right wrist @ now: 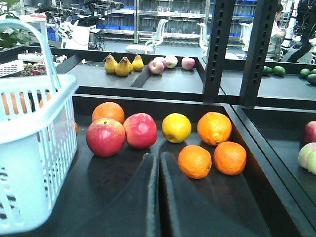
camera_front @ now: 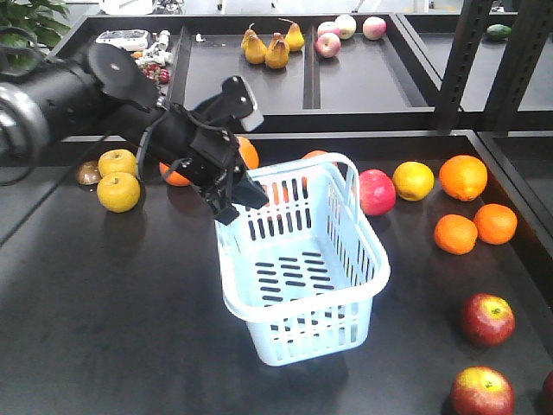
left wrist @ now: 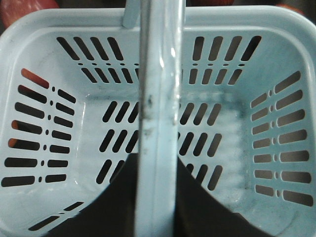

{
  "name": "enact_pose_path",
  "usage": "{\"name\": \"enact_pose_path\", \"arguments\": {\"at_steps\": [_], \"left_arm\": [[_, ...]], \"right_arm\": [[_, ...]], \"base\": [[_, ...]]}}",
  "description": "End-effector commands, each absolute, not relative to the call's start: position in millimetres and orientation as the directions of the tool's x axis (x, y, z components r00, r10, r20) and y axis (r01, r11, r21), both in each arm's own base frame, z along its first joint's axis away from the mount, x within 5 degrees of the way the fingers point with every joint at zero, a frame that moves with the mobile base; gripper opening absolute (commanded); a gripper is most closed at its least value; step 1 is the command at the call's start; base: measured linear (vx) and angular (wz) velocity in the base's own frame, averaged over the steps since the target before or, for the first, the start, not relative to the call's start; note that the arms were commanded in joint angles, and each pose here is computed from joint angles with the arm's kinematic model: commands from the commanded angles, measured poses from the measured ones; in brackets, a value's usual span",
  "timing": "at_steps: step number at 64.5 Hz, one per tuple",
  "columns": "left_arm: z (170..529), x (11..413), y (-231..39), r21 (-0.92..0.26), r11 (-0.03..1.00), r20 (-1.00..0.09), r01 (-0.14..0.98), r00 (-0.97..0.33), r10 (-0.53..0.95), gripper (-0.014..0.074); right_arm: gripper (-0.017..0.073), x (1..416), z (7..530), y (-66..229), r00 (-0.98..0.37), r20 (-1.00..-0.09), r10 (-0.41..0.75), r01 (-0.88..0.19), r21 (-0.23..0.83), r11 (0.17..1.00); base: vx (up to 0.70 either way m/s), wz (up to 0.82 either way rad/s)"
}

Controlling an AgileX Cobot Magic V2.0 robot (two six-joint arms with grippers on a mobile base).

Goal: Pick three apples into basket with both arms
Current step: 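Lower the light-blue basket onto the table and open the left gripper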

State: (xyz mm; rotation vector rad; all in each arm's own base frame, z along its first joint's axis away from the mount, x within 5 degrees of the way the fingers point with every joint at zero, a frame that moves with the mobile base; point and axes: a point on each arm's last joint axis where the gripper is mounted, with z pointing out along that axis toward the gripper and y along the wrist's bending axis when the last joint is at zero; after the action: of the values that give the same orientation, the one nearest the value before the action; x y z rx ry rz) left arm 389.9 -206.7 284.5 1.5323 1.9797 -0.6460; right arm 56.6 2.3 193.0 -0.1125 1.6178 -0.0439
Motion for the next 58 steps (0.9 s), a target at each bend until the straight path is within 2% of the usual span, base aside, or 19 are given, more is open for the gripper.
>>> {"name": "enact_pose_path", "arguments": {"at_steps": [1,15,37,46,58], "left_arm": [[312.5,386.4,-217.0,-0.012,0.229,-0.751,0.973,-0.16,0.641,-0.0006],[290.4,387.9,-234.6,-0.014,0.202,-0.719,0.979,-0.15,0.678,-0.0006],[283.6,387.6,-237.4,-0.004,0.188,-0.694,0.982,-0.138,0.706,0.0031],[284.0,387.5,-237.4,-0.013,0.197,-0.695,0.98,-0.151,0.703,0.0116],[289.6,386.4,-236.7,-0.044,0.245,-0.702,0.968,-0.205,0.682,0.0347]], "right_arm": [[-0.0004,56.2,196.4,2.3,0.031,-0.994,-0.103,-0.037,-0.104,0.994],[-0.0004,56.2,196.4,2.3,0.031,-0.994,-0.103,-0.037,-0.104,0.994],[-0.0004,56.2,196.4,2.3,0.031,-0.994,-0.103,-0.037,-0.104,0.994],[-0.0004,56.2,196.4,2.3,0.031,-0.994,-0.103,-0.037,-0.104,0.994],[-0.0004,56.2,196.4,2.3,0.031,-0.994,-0.103,-0.037,-0.104,0.994]], "base": [[0.0,0.0],[0.0,0.0],[0.0,0.0],[0.0,0.0],[0.0,0.0]]}}
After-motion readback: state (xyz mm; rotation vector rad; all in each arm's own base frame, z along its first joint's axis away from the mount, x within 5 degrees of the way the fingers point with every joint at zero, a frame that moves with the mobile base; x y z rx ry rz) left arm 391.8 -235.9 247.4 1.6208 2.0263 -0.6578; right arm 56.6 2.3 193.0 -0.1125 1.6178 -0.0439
